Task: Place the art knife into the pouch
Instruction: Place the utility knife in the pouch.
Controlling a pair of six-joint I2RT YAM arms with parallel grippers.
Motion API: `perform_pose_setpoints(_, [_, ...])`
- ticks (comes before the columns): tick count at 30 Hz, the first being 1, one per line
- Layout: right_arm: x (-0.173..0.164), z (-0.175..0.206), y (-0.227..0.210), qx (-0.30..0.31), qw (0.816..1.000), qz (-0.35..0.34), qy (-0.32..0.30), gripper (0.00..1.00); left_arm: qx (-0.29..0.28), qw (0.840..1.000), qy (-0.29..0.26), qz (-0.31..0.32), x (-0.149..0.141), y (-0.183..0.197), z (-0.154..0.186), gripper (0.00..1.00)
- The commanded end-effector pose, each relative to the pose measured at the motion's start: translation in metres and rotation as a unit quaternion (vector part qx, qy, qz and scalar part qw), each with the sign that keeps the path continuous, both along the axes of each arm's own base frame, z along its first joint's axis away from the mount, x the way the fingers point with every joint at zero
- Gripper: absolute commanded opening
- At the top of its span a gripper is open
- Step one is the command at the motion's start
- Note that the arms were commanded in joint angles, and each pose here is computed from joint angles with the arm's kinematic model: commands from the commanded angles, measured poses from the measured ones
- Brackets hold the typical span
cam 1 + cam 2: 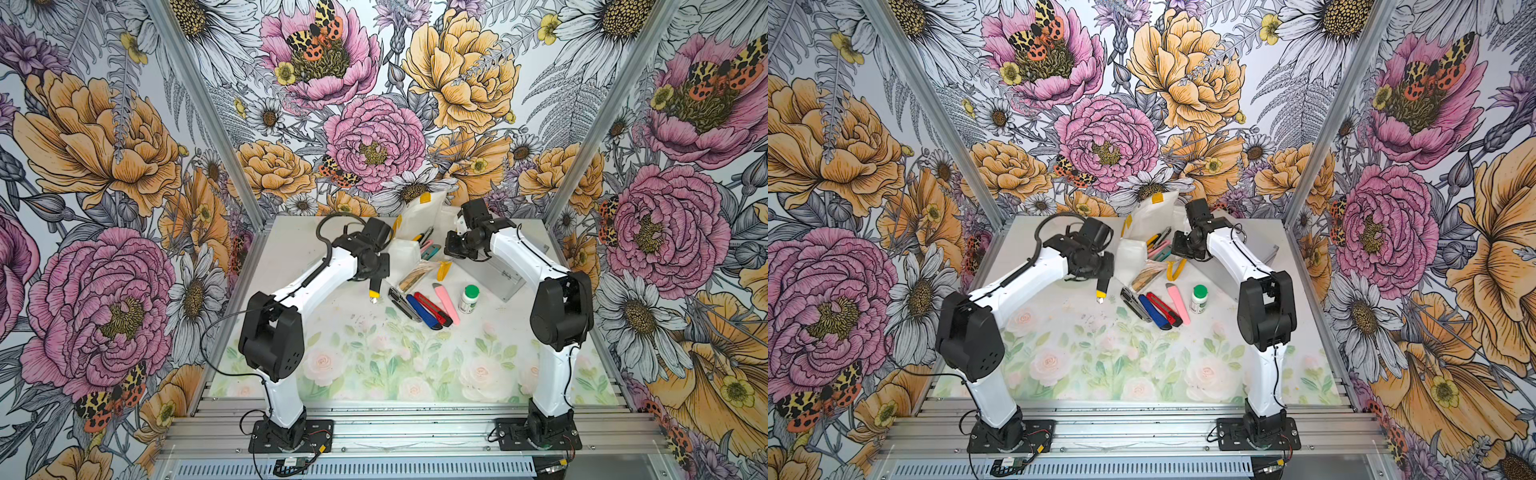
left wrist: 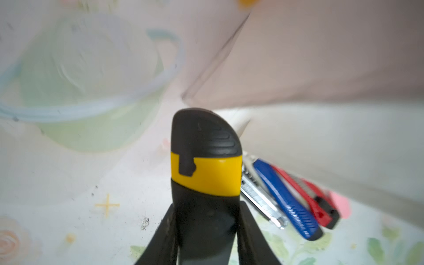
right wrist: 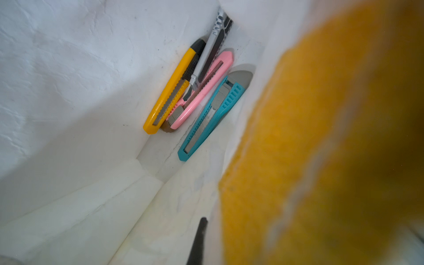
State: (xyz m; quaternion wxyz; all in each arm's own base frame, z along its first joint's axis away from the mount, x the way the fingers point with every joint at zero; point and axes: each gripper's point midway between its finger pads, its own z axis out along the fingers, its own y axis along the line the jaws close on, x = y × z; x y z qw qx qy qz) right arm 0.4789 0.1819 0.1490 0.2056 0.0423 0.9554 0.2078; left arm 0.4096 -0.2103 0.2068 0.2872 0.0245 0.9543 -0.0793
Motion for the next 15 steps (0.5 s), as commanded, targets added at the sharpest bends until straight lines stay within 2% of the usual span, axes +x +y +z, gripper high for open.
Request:
perform_pose_setpoints(1, [-0.003,0.000,0.006,0.008,1.000,0.004,0.012,0.00,-0.014,0.993,-0.117,-0.030,0.019,-0.006,0.096,0.27])
perform_pose_setpoints(3, [-0.003,0.001,0.007,0.008,1.000,0.005,0.010,0.00,-0.030,0.986,-0.157,-0.051,0.034,-0.025,0.124,0.27])
perform_pose_setpoints(6, [-0.005,0.001,0.007,0.006,1.000,0.005,0.011,0.00,-0.057,0.979,-0.178,-0.085,0.064,-0.063,0.133,0.26])
perform_pose_setpoints(11, [-0.011,0.002,0.006,0.004,1.000,0.004,0.012,0.00,-0.080,0.968,-0.199,-0.126,0.107,-0.119,0.119,0.26])
perform_pose_setpoints(15, [-0.015,0.002,0.004,0.002,1.000,0.002,0.011,0.00,-0.103,0.971,-0.183,-0.117,0.123,-0.132,0.096,0.32])
